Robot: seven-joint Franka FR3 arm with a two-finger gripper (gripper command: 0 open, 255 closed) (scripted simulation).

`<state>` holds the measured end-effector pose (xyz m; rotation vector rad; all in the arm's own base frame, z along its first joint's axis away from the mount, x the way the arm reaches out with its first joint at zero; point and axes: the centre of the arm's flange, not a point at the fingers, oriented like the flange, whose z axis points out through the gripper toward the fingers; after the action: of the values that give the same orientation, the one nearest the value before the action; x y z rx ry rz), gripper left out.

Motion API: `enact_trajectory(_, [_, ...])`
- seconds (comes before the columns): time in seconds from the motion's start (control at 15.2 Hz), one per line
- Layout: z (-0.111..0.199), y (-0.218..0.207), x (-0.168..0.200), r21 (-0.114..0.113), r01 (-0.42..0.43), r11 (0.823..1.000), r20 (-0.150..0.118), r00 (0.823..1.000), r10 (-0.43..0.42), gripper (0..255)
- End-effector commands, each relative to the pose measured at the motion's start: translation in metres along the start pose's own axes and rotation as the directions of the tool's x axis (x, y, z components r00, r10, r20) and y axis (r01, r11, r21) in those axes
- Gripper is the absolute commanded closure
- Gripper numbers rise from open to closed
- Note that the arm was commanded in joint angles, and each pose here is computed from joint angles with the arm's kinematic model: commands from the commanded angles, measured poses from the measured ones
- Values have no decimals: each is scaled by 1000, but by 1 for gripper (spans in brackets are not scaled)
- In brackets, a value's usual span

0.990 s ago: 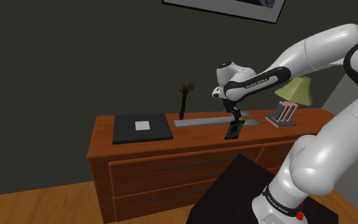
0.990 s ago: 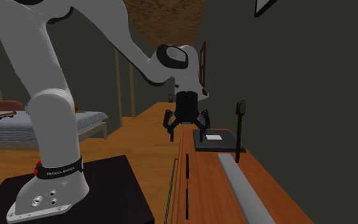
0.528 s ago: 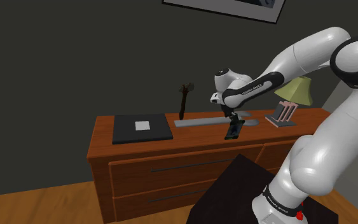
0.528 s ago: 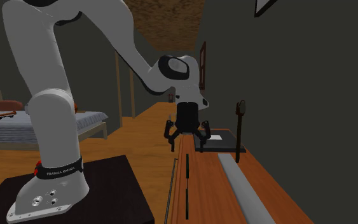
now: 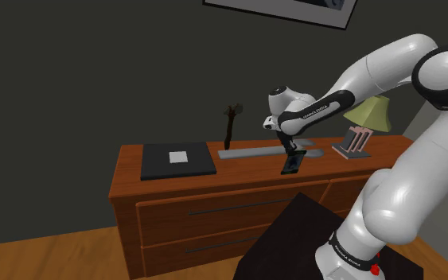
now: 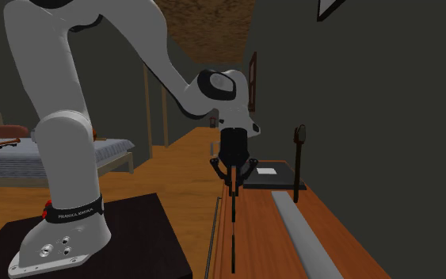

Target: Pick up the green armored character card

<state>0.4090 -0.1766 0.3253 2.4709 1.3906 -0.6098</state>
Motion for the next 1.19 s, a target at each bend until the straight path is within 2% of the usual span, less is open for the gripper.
enact_trajectory(0.0, [0, 0, 0, 1, 0, 1000, 0, 1000, 0, 255])
enact_trajectory(0.13, [0, 0, 1, 1, 0, 1000, 0, 1000, 0, 255])
enact_trajectory(1.12, [-70, 0, -36, 1, 0, 1000, 0, 1000, 0, 255])
